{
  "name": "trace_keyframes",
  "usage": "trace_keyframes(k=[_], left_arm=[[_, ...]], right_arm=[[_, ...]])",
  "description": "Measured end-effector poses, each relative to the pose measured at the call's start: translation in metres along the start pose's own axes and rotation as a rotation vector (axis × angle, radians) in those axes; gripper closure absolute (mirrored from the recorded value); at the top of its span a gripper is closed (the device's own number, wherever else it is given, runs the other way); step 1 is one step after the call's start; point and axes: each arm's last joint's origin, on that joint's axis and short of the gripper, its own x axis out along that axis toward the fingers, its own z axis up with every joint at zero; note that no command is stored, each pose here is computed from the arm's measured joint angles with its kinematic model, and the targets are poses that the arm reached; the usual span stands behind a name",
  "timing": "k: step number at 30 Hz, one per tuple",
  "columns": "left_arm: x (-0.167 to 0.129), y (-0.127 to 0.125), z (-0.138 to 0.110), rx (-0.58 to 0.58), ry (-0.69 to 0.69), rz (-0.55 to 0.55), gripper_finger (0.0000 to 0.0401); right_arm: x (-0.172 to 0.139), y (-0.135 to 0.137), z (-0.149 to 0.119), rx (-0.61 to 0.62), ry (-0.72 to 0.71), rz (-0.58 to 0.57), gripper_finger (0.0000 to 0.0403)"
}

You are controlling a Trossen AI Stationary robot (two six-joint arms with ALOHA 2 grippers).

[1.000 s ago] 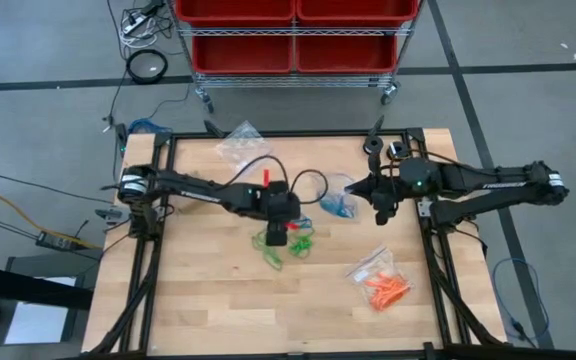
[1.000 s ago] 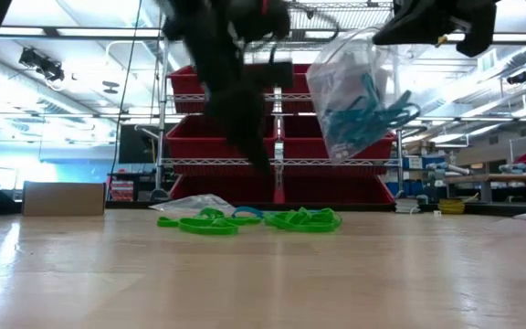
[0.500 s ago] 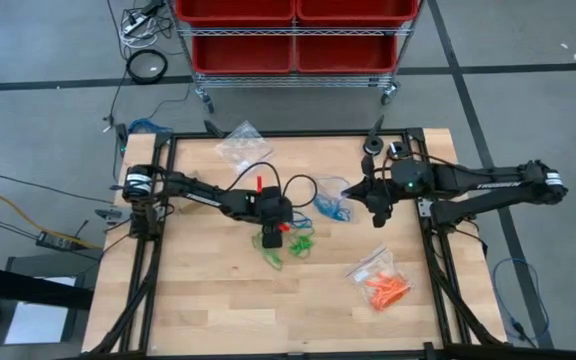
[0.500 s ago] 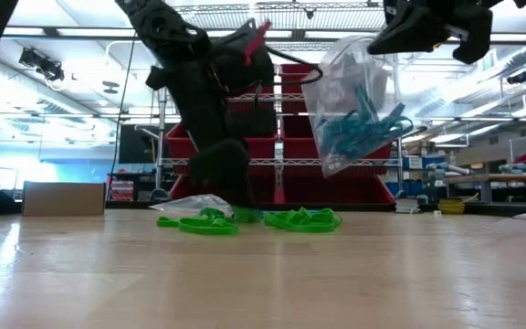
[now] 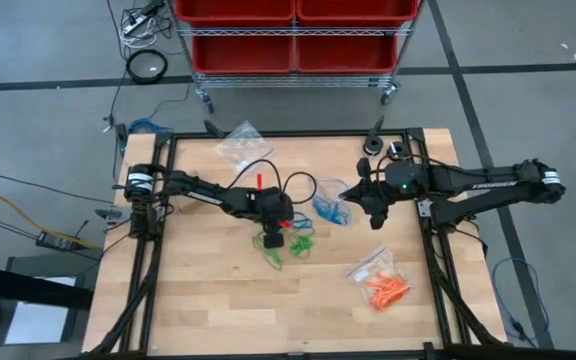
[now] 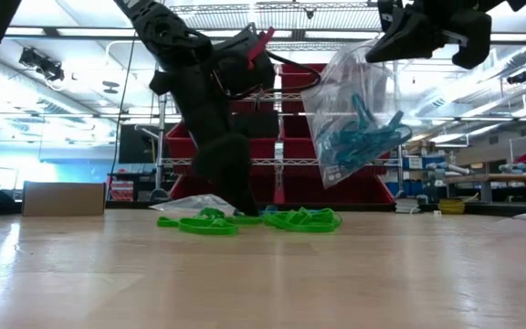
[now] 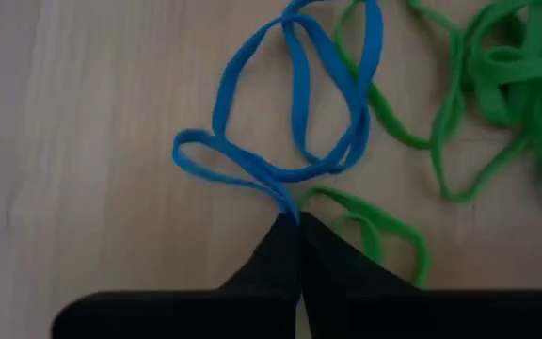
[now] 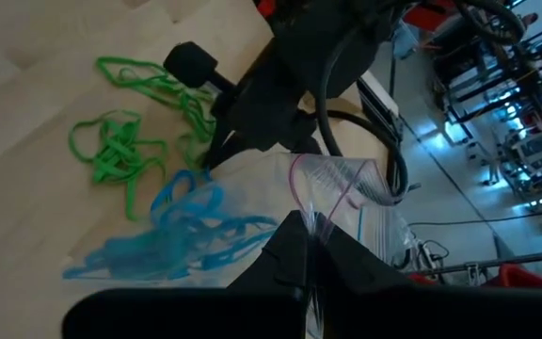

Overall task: Sort rubber bands
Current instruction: Put the blue rubber band into the transparent zip bag

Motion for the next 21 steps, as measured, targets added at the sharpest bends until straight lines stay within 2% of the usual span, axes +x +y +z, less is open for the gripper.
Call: trace_keyframes(k=[14, 21], left_arm=[[-0.045, -0.007, 0.032, 0.016, -0.051, -0.007, 0.0398], [-0.042, -0.005, 0.006, 0.001, 0.169, 0.005, 0.0397]], right_arm=[[0.000, 0.000, 0.000, 0.035, -0.002, 0.002, 0.0403], [0.000, 0.002, 0.002, 0.038, -0.019, 0.020, 0.0403]])
